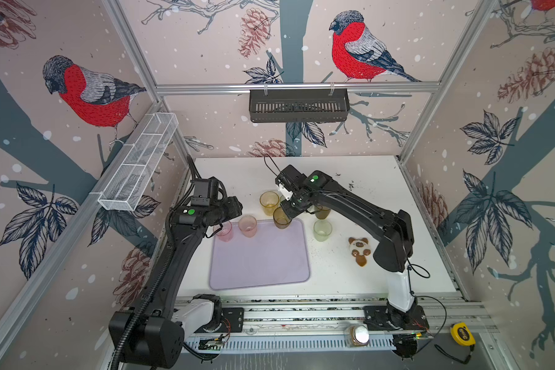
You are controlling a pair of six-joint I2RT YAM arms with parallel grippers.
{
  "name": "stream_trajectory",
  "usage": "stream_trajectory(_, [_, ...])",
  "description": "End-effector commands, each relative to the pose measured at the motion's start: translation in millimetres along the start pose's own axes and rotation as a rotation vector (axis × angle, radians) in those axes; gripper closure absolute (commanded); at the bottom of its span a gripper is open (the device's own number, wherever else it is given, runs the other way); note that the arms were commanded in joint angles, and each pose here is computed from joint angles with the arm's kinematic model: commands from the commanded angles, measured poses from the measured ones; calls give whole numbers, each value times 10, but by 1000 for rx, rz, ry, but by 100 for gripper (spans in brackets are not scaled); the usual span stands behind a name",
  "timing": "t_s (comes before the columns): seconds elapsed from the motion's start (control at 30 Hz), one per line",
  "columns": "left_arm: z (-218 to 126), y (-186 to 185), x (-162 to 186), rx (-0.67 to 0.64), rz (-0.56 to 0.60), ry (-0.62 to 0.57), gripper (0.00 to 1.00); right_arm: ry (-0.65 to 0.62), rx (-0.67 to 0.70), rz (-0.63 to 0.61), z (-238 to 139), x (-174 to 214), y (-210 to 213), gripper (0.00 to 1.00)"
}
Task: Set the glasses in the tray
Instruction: 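Carry the amber glass with the right gripper onto the tray beside the peach glass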
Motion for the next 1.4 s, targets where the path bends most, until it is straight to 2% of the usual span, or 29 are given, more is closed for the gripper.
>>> stream_trajectory(0.0, [-3,36,17,-13,14,0,38,9,-6,-32,41,-19,54,100])
stream_trajectory(0.4, [-49,95,53,-28,4,-10,38,50,-11,-88,297,-24,234,100])
stream_trajectory(1.37, [-64,162,64,-36,-15,-22,37,69,-3,-88,698,-153,290,100])
Point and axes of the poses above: each gripper's point midway between its finger pads, its own z axis out along the fingers, its own y axis along the line the jaws close on, x = y × z, the point moved 5 cm from there along -z, back along the fingers, and after that the axes turned 9 degrees about z, right-handed, at the moved point
